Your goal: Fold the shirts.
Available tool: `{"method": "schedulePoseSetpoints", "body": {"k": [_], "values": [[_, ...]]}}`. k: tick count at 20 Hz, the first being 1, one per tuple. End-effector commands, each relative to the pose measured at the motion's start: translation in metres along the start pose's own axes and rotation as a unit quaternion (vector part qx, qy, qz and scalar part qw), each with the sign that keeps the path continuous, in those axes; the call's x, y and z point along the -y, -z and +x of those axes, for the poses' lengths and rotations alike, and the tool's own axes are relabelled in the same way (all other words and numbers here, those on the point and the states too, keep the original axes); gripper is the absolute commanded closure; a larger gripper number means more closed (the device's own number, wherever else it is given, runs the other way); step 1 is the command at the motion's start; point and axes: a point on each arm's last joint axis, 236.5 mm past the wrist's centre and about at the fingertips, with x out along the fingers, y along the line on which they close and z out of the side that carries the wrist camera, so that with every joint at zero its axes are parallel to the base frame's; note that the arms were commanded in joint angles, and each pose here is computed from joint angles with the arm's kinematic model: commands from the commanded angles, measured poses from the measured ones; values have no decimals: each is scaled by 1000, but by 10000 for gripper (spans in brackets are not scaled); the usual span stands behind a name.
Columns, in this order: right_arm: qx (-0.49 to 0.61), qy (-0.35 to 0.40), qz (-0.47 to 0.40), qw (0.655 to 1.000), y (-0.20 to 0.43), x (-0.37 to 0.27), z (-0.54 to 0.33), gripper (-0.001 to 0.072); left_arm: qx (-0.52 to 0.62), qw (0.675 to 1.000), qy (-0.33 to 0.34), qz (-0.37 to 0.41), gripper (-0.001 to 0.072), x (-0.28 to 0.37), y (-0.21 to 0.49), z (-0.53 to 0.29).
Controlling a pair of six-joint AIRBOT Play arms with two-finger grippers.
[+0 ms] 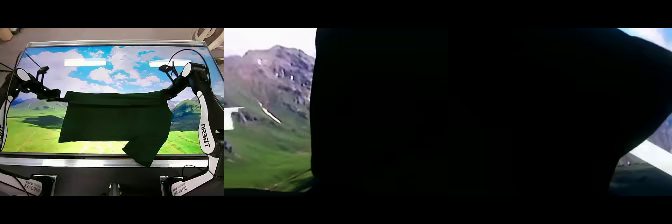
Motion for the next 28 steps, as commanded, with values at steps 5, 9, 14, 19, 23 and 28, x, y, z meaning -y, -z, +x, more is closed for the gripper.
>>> {"method": "schedulePoseSetpoints", "body": {"k": [5,9,14,19,23,28], "values": [[-55,-48,46,996,24,-20,26,673,-117,992,42,-26,678,20,56,34],[-63,-28,29,997,35,-11,5,260,-148,987,49,-35,155,16,73,18],[-113,-52,93,988,111,-1,-35,181,-123,989,43,-75,213,-4,92,-23],[-85,-65,95,990,167,-59,-18,181,-147,984,37,-97,209,-4,189,13],[-76,-60,96,991,183,-75,-19,181,-146,982,47,-111,210,2,217,32],[-89,-73,98,988,191,-83,-15,176,-123,985,47,-111,214,11,212,48]]}}
